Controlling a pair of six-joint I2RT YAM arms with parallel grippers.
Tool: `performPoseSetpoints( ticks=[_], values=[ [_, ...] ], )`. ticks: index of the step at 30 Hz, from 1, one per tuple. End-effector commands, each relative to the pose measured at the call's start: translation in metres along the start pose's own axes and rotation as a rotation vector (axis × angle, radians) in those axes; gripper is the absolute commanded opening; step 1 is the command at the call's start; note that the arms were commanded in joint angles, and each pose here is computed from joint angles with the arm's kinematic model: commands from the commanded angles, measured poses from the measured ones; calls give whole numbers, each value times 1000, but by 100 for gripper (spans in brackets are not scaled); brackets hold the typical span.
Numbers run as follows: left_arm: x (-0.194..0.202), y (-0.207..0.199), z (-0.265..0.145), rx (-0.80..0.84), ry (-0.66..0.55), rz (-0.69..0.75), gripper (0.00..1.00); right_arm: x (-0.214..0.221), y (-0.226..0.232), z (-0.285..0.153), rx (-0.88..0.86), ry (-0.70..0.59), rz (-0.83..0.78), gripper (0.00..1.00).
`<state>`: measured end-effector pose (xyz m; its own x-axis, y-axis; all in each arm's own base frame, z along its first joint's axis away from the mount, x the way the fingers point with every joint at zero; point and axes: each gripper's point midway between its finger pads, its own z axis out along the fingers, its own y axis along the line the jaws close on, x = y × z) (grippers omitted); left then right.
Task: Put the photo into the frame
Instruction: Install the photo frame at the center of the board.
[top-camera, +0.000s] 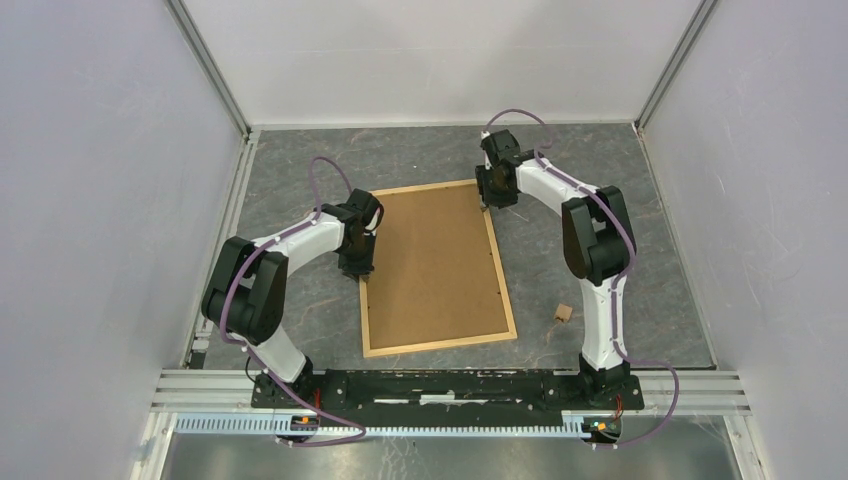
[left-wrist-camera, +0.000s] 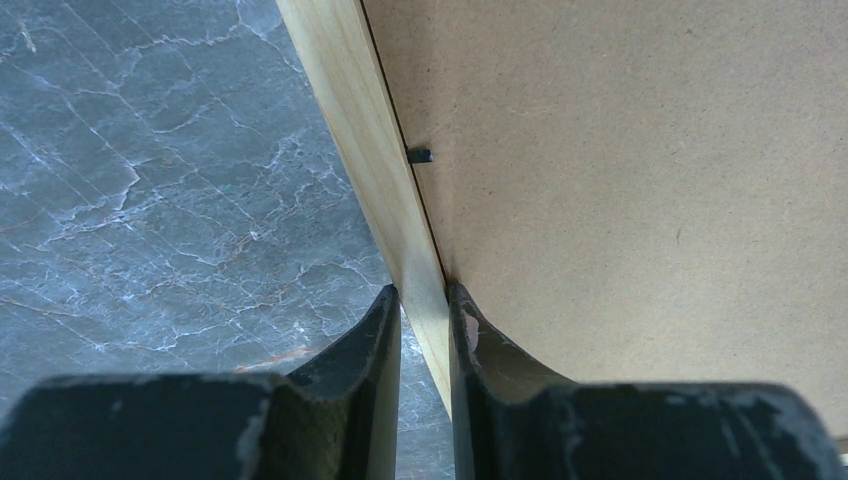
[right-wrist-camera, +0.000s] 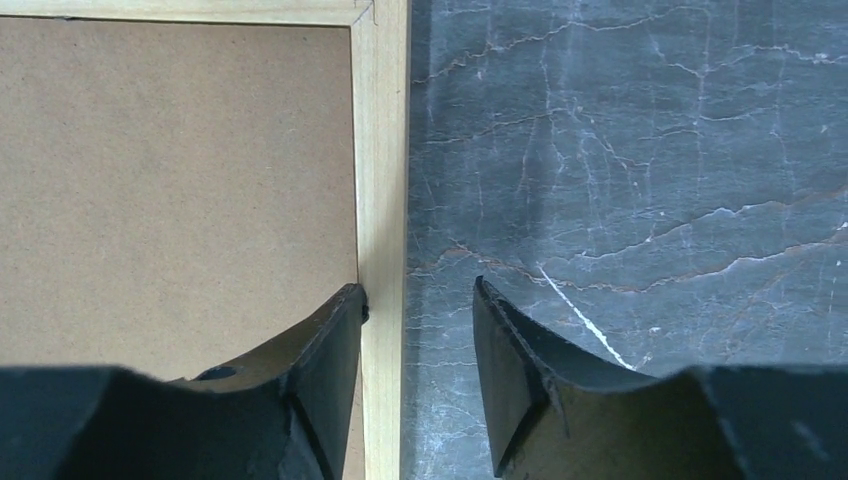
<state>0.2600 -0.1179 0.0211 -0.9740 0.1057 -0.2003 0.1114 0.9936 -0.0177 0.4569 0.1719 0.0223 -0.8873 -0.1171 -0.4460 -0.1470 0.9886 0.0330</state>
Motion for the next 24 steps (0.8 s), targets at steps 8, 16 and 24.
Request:
performPoseSetpoints(
  ticks=[8, 16, 24],
  values=[
    [12, -3, -4, 18, 29, 66, 2, 122, -21, 37, 35, 350, -55, 62],
    [13, -4, -6, 19, 23, 68, 2, 54, 40, 3, -349, 163, -17, 73],
    [13, -5, -7, 23, 17, 71, 2, 5, -12, -42, -79, 42, -86, 74]
  ],
)
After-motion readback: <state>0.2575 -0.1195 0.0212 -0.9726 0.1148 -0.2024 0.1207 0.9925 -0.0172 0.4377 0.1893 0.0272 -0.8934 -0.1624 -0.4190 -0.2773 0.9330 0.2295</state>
